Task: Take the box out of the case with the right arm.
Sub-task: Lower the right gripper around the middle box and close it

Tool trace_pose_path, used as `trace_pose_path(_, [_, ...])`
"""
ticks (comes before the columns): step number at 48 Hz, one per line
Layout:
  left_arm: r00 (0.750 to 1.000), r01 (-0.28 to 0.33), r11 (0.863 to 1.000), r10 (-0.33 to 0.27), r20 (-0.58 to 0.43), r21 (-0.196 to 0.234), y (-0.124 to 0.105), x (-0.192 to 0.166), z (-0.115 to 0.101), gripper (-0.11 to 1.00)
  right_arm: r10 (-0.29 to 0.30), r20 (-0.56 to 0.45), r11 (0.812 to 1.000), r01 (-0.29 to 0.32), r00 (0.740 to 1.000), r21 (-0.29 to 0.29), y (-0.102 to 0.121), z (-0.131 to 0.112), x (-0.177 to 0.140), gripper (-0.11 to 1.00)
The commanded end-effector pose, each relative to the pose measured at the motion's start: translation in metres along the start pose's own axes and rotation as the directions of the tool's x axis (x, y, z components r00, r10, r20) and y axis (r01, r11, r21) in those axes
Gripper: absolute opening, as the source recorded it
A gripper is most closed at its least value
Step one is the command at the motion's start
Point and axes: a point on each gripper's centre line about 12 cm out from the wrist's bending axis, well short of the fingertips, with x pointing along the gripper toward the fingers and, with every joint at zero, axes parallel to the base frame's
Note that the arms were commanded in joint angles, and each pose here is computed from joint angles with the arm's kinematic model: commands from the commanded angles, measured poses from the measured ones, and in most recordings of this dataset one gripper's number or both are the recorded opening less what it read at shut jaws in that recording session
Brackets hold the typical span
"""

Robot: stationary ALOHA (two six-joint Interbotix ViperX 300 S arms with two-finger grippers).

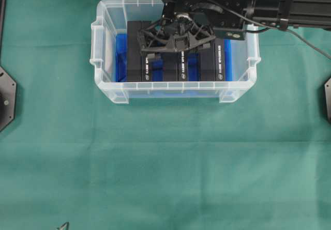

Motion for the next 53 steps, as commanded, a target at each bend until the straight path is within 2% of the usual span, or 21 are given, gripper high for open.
trace_pose_path(1, [1.000,0.004,1.000,-0.004,0.021,0.004,-0.0008,-0.0053,0.0029,0.00,0.038,-0.005,0.999,-0.038,0.999,-0.002,0.0051,-0.0058,-0.0112,0.93])
trace_pose_path(17, [1.000,0.004,1.000,-0.004,0.023,0.004,-0.0006,-0.0060,0.0022,0.00,0.040,-0.019,0.999,-0.040,0.999,0.007,0.0056,-0.0081,-0.0112,0.93])
trace_pose_path(24, [1.000,0.004,1.000,-0.004,0.026,0.002,-0.0003,-0.0063,0.0021,0.00,0.036,-0.026,0.998,-0.034,0.999,0.050,0.0051,-0.0090,-0.0112,0.90])
trace_pose_path(27, [1.000,0.004,1.000,-0.004,0.023,0.002,-0.0003,-0.0060,0.0022,0.00,0.030,-0.028,0.997,-0.028,0.999,0.071,0.0044,-0.0092,-0.0112,0.84])
trace_pose_path(32, [1.000,0.004,1.000,-0.004,0.024,0.002,-0.0004,-0.0060,0.0024,0.00,0.023,-0.028,0.995,-0.020,0.999,0.094,0.0045,-0.0119,-0.0115,0.66])
trace_pose_path(53, [1.000,0.003,1.000,-0.003,0.020,0.002,-0.0005,-0.0053,0.0028,0.00,0.001,-0.023,0.996,0.001,1.000,0.088,0.0009,-0.0131,-0.0161,0.66])
